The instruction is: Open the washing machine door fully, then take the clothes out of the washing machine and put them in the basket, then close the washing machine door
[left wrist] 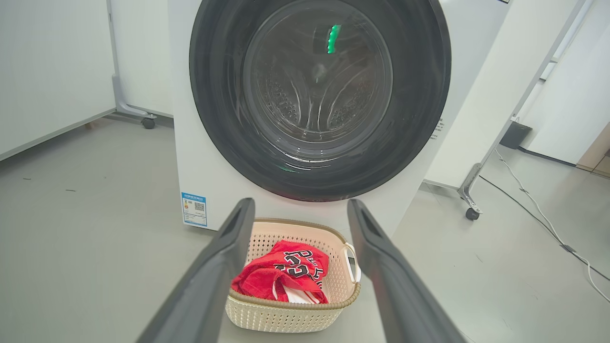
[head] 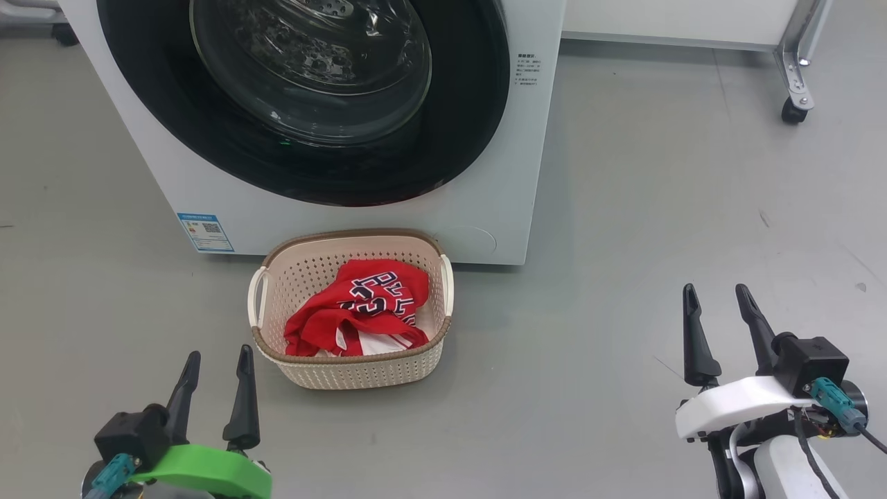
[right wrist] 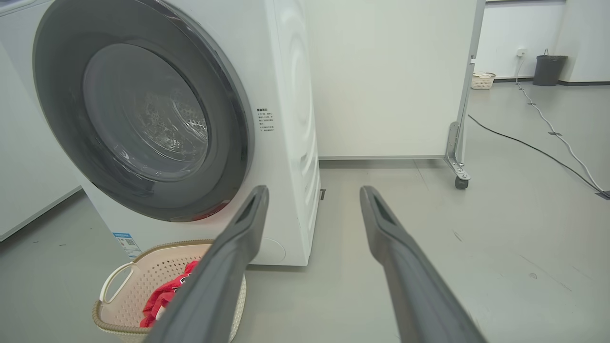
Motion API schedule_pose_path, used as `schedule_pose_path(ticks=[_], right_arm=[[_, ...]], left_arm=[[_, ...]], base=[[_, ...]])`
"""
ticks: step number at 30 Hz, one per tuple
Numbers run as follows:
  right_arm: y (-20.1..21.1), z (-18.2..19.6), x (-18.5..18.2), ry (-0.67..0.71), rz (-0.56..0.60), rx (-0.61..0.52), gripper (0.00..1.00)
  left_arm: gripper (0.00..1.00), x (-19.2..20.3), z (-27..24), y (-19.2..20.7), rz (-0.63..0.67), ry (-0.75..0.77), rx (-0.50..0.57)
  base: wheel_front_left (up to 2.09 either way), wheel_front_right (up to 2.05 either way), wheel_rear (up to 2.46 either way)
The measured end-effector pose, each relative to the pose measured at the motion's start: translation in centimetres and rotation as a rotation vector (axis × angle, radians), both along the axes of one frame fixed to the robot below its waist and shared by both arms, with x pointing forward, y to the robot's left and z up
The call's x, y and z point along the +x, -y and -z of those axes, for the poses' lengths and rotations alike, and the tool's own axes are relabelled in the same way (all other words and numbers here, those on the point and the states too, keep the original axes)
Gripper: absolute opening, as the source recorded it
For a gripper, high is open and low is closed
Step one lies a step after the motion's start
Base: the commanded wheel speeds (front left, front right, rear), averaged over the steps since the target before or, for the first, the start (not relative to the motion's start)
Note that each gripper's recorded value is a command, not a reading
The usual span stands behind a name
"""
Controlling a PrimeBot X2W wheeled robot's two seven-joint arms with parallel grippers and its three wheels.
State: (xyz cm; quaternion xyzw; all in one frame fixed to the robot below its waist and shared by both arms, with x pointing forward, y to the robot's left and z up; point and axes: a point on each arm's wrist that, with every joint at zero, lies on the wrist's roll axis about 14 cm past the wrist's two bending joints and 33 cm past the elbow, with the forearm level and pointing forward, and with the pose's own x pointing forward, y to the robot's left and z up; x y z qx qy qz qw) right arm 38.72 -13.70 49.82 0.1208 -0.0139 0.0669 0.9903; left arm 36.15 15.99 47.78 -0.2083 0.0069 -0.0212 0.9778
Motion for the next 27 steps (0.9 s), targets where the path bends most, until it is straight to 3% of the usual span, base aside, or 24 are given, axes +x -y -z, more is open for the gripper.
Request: schedule_pose_path(ticks=[27], right_arm=[[0.2, -0.06, 0.21, 0.002, 0.009, 0.005, 1.0]], left_arm=[[1.0, -0.11, 0.29, -0.17, -0.015, -0.011, -0.069]], base=[[0.0, 0.0, 0.0]])
